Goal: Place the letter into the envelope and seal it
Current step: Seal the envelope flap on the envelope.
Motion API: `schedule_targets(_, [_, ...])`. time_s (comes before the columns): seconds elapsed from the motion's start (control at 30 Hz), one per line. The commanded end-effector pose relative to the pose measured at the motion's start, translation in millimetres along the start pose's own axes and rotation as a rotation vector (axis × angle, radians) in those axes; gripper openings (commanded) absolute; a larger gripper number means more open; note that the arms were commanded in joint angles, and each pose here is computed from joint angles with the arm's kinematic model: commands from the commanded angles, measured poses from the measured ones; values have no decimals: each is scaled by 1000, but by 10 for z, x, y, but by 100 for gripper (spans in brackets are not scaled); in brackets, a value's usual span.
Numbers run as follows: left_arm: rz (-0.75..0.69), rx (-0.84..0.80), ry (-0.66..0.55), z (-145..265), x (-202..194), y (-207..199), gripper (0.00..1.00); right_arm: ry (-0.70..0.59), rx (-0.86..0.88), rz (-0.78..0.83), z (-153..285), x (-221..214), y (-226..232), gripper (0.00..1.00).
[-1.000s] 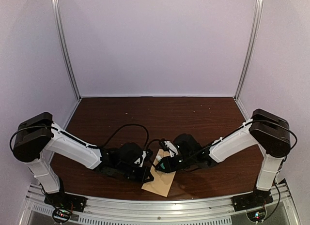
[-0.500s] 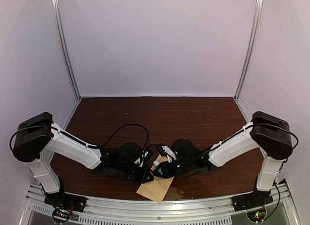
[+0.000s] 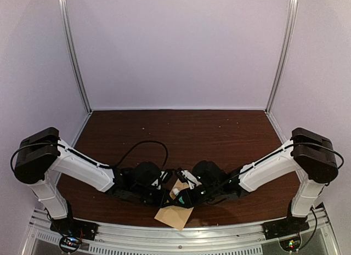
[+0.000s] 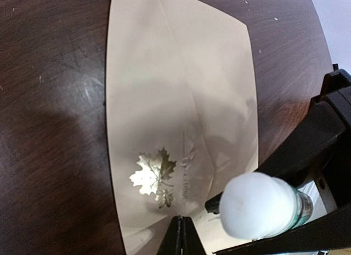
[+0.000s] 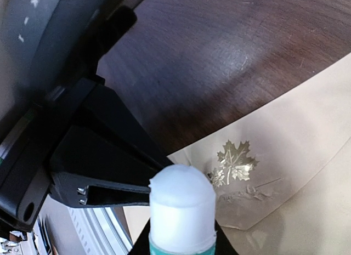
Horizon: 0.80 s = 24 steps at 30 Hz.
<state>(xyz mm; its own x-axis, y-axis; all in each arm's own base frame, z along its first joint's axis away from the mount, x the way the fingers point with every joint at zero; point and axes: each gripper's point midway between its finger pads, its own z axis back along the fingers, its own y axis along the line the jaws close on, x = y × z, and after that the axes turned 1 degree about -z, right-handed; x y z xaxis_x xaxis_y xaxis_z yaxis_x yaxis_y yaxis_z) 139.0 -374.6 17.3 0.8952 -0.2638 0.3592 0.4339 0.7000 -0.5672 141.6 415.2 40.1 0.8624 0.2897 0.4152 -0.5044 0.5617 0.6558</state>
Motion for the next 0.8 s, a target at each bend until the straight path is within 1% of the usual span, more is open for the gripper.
schedule_targets(0.0, [4, 36, 9, 25, -67, 93, 0, -6, -1, -2, -17, 22, 15, 0])
schedule_targets(0.33, [5, 38, 10, 35, -78, 100, 0, -3, -91, -34, -26, -47, -227, 0])
schedule_targets(0.77, [8, 44, 3, 58, -78, 119, 0, -21, -145, -72, 60, -34, -462, 0])
